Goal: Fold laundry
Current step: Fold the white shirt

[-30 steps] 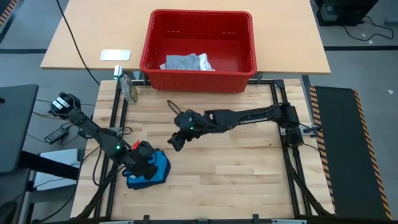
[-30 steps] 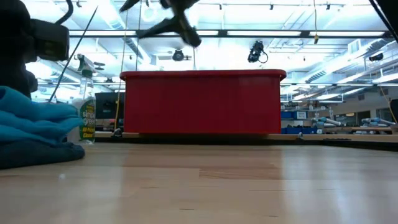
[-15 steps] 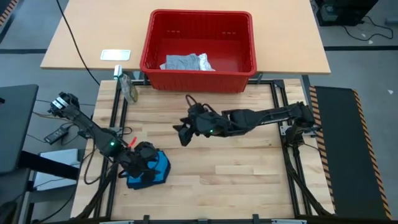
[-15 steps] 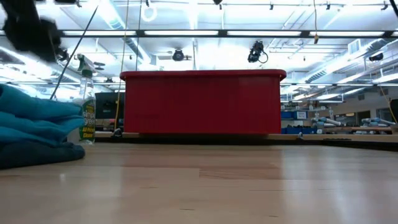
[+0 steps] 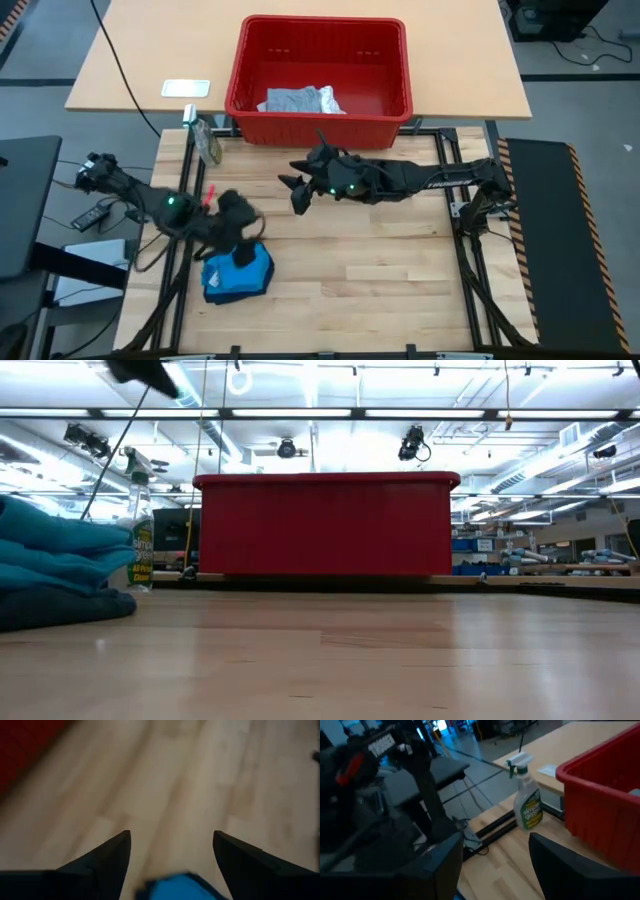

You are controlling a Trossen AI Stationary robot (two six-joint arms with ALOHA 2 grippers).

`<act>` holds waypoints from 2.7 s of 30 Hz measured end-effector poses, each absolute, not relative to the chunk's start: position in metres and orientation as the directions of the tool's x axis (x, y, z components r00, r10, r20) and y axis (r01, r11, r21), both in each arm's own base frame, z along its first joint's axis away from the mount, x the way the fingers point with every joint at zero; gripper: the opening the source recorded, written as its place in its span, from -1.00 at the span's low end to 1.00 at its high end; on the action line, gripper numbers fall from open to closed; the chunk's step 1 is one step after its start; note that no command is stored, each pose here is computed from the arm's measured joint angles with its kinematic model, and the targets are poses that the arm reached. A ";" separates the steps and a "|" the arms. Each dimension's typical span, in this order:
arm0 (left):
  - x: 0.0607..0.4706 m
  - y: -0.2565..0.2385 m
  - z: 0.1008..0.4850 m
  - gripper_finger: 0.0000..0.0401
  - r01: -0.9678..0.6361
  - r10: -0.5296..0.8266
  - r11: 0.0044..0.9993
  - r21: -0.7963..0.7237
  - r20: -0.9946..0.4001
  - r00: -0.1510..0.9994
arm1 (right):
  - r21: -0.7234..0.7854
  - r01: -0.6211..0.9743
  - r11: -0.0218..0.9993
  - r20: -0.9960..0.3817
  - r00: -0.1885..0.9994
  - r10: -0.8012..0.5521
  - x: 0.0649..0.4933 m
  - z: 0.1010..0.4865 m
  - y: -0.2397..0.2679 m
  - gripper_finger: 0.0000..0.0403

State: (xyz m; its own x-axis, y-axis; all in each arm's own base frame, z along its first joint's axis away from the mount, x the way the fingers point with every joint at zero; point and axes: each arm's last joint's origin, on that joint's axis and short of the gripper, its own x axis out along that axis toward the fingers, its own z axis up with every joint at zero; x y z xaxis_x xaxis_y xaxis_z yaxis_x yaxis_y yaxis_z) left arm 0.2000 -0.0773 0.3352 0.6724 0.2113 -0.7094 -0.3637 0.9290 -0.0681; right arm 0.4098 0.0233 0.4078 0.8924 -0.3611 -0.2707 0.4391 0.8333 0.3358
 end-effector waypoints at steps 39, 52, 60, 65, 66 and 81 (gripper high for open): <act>0.280 0.200 0.275 0.27 -0.444 0.322 0.895 0.025 -0.726 0.608 | 0.168 0.686 0.708 -0.664 0.610 -0.433 0.323 0.282 -0.305 0.07; 0.280 0.205 0.268 0.27 -0.493 0.334 0.870 0.008 -0.747 0.576 | 0.374 0.521 0.767 -0.574 0.780 -0.250 0.339 0.206 -0.353 0.22; 0.279 0.206 0.267 0.27 -0.494 0.338 0.869 0.020 -0.754 0.564 | 0.324 0.557 0.764 -0.585 0.753 -0.301 0.353 0.199 -0.351 0.23; 0.278 0.207 0.267 0.27 -0.500 0.346 0.865 0.026 -0.753 0.560 | 0.197 0.713 0.673 -0.646 0.611 -0.457 0.345 0.199 -0.357 0.22; 0.278 0.207 0.267 0.27 -0.500 0.346 0.865 0.026 -0.753 0.560 | 0.199 0.712 0.673 -0.645 0.612 -0.457 0.343 0.199 -0.359 0.22; 0.275 0.213 0.268 0.27 -0.491 0.372 0.869 0.064 -0.738 0.563 | 0.328 0.558 0.762 -0.667 0.708 -0.232 0.355 0.149 -0.367 -0.07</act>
State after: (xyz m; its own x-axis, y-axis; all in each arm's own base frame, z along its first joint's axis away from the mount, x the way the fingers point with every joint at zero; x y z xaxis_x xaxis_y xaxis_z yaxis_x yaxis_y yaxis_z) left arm 0.2755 0.2134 0.2685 0.5633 0.3725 -0.7375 -0.4913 0.8687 0.0635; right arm 0.3548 -0.3666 0.1494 0.7084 -0.2320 -0.6666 0.5583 0.7621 0.3280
